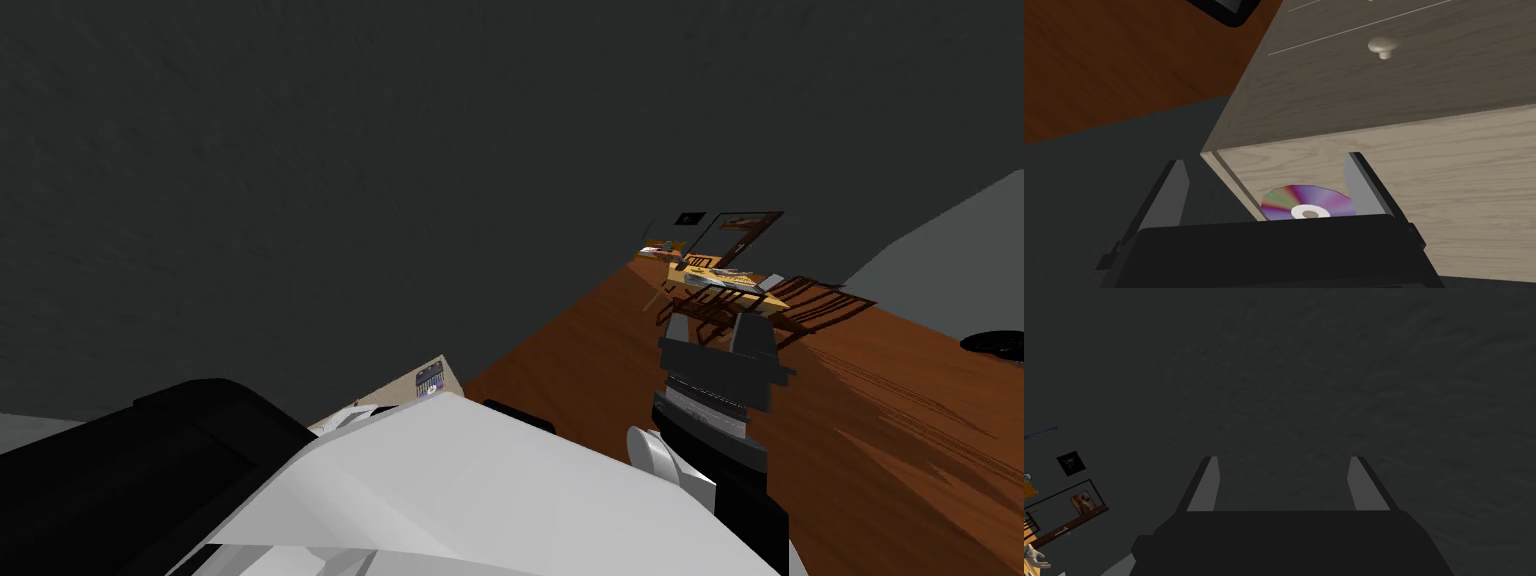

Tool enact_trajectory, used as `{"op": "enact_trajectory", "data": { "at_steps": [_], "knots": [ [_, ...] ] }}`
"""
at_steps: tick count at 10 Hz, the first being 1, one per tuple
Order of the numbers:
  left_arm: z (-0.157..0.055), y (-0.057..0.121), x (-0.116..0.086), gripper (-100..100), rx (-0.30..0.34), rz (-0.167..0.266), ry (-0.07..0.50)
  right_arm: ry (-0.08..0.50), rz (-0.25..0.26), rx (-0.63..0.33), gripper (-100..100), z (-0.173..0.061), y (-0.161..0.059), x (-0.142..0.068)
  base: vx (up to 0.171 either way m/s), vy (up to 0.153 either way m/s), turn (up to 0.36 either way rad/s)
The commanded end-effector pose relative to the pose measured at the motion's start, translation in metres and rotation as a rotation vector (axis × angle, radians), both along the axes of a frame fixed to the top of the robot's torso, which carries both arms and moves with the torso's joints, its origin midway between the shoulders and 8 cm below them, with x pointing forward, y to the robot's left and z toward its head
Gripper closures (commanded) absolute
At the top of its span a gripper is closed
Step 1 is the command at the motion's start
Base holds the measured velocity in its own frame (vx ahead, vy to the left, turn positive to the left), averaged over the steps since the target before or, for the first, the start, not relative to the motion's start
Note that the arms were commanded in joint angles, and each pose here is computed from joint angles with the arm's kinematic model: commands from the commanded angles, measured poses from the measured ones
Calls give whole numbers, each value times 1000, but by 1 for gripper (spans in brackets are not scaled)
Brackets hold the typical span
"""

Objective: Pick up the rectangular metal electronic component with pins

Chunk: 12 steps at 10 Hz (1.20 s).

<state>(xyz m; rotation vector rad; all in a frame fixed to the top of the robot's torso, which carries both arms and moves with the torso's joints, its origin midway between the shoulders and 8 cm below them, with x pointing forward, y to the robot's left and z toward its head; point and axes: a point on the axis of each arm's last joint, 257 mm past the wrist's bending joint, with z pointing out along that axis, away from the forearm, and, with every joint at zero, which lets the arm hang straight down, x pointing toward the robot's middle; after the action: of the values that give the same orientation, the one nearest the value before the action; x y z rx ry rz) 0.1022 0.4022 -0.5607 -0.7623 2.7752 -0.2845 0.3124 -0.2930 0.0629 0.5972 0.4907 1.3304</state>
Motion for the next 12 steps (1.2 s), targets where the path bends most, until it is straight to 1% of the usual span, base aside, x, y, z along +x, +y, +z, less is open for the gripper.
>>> {"op": "enact_trajectory", "data": {
  "at_steps": [1, 3, 6, 8, 9, 10, 12],
  "knots": [
    [-5, 27, -14, -100, 55, 18, 56, 0, 0, 0, 0, 0, 0, 0, 64, 58, -304],
    [-10, 55, -29, -100, 113, 39, 114, 0, 0, 0, 0, 0, 0, 0, 66, 87, -218],
    [-12, 87, -41, -100, 178, 68, 169, 0, 0, 0, 0, 0, 0, 0, 46, 73, -172],
    [-13, 88, -40, -100, 176, 67, 165, 0, 0, 0, 0, 0, 0, 0, 22, 34, -56],
    [-13, 89, -40, 0, 178, 68, 167, 0, 0, 0, 0, 0, 0, 0, 0, 0, 0],
    [-20, 83, -41, -100, 176, 75, 167, 0, 0, 0, 0, 0, 0, 0, -1, 28, -60],
    [-28, 76, -42, -100, 175, 83, 168, 0, 0, 0, 0, 0, 0, 0, -11, 51, -60]
  ]
}}
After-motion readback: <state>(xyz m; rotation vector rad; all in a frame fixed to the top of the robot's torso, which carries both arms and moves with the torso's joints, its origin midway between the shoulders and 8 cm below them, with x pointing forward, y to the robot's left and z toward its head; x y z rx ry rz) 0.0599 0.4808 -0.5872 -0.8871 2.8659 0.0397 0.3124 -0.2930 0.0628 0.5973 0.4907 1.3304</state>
